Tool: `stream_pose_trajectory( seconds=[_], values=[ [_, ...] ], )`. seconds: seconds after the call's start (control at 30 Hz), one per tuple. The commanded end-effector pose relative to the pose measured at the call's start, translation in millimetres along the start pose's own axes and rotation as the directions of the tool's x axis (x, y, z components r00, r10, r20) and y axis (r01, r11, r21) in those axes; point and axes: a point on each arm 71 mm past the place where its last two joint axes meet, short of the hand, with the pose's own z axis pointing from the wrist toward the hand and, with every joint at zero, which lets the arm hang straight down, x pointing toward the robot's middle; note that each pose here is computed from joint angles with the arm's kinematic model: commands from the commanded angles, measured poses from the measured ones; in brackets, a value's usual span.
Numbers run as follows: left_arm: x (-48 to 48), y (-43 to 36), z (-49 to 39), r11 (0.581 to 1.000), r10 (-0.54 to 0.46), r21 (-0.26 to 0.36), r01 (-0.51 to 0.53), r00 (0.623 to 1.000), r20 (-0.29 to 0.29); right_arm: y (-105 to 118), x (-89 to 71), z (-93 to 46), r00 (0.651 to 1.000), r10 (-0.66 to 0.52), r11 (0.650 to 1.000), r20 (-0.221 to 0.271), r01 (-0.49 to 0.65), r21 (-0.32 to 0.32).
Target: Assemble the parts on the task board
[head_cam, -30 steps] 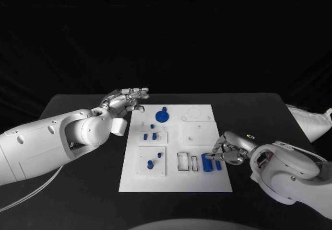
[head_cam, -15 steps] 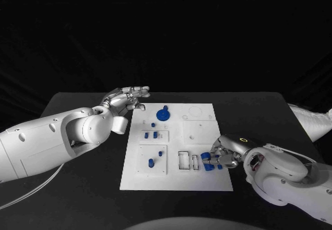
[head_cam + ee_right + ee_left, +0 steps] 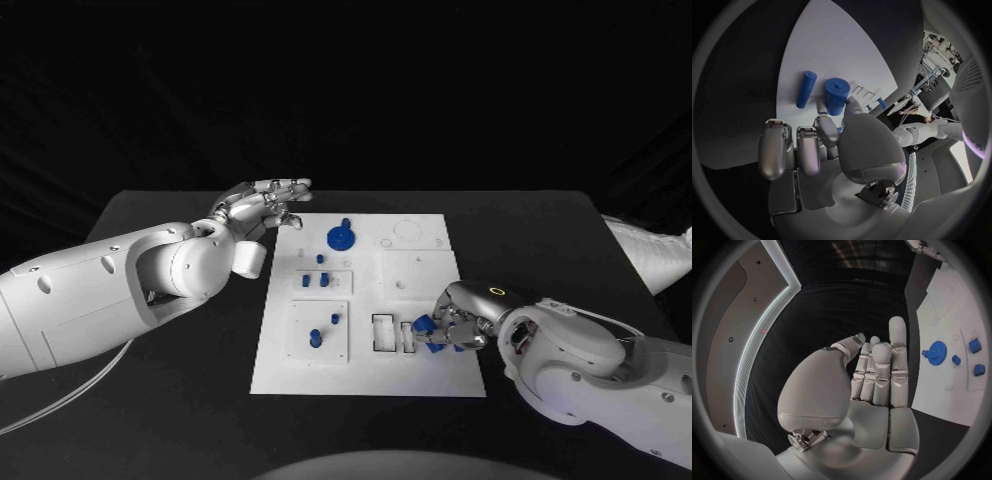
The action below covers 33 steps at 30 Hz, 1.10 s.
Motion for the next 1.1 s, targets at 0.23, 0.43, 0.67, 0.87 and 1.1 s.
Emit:
stream_pose_trajectory(
  seconds=[0.23, 0.43, 0.67, 0.87, 1.1],
  values=[
    [2.9, -0.1, 0.0, 1.0, -0.008, -0.001, 0.008, 1.0, -0.026, 0, 4.6, -1.6, 0.999, 0.02, 1.0, 0.028, -0.021, 0.006],
    [2.9, 0.0, 0.0, 1.0, -0.009, -0.001, 0.009, 1.0, -0.027, 5, -6.8, -8.2, 0.985, 0.123, 0.992, 0.122, -0.123, -0.011],
    [3.0, 0.1, 0.1, 1.0, -0.008, -0.002, 0.008, 0.999, -0.031, 15, -15.8, -12.4, 0.97, 0.183, 0.983, 0.159, -0.178, -0.046],
    [3.4, 0.0, -0.2, 1.0, -0.006, -0.001, 0.006, 0.999, -0.033, 20, -13.2, -9.3, 0.974, 0.195, 0.981, 0.118, -0.192, -0.042],
    [4.3, 0.0, -0.4, 1.0, -0.006, 0.0, 0.006, 0.999, -0.035, 32, -5.0, -1.4, 0.979, 0.201, 0.979, 0.035, -0.2, -0.04]
  ],
)
